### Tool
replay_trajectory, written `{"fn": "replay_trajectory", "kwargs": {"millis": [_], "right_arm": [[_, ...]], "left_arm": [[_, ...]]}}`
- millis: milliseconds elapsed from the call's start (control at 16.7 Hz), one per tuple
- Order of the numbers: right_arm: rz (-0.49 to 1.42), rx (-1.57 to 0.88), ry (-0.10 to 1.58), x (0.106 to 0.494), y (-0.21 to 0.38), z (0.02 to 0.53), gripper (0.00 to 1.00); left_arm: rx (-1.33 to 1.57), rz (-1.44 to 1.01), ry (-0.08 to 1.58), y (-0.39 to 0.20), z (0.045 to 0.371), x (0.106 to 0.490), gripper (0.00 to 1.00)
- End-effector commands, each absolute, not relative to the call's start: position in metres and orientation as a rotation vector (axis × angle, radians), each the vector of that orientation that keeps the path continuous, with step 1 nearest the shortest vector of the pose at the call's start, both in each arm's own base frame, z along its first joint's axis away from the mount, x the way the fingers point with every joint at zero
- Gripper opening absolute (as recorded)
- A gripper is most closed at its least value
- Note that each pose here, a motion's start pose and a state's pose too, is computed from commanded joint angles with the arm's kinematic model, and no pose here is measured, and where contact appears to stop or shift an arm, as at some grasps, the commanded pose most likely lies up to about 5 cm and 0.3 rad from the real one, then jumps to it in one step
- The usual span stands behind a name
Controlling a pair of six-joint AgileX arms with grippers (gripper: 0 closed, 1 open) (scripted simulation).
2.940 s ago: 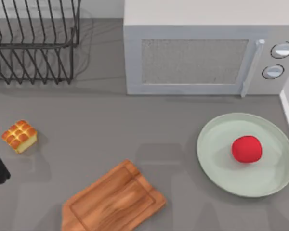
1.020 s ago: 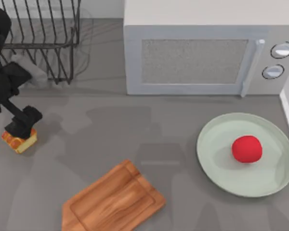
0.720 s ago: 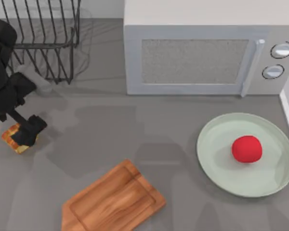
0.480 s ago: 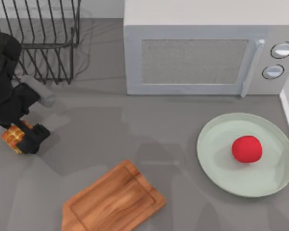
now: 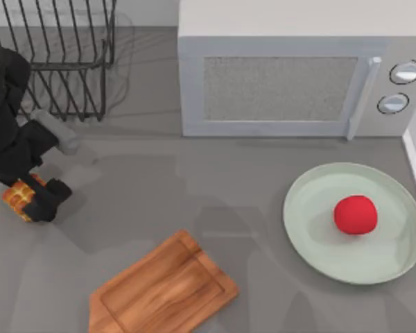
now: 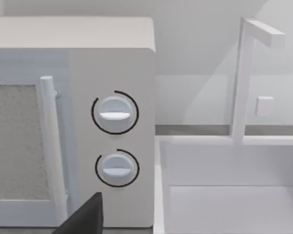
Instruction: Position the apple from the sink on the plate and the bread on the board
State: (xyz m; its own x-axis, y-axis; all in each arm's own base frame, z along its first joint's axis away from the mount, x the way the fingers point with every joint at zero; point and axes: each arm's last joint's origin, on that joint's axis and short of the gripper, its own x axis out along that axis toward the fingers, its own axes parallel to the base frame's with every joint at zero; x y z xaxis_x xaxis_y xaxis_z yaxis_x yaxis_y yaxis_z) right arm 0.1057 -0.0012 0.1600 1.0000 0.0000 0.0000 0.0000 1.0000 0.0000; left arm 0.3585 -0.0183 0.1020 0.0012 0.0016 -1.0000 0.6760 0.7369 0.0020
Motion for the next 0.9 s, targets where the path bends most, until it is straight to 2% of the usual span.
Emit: {"fn": "replay_trajectory", "kwargs": {"millis": [540, 900], "right_arm": [[0.000, 0.000, 0.000, 0.1057, -0.0012, 0.1600, 1.00], [0.000, 0.000, 0.000, 0.1057, -0.0012, 0.1600, 1.00]], "left_arm": [[0.582, -0.579, 1.491, -0.0183, 0.1020, 0.3585, 0.02], [0.582, -0.579, 1.491, -0.0183, 0.1020, 0.3585, 0.00]]}}
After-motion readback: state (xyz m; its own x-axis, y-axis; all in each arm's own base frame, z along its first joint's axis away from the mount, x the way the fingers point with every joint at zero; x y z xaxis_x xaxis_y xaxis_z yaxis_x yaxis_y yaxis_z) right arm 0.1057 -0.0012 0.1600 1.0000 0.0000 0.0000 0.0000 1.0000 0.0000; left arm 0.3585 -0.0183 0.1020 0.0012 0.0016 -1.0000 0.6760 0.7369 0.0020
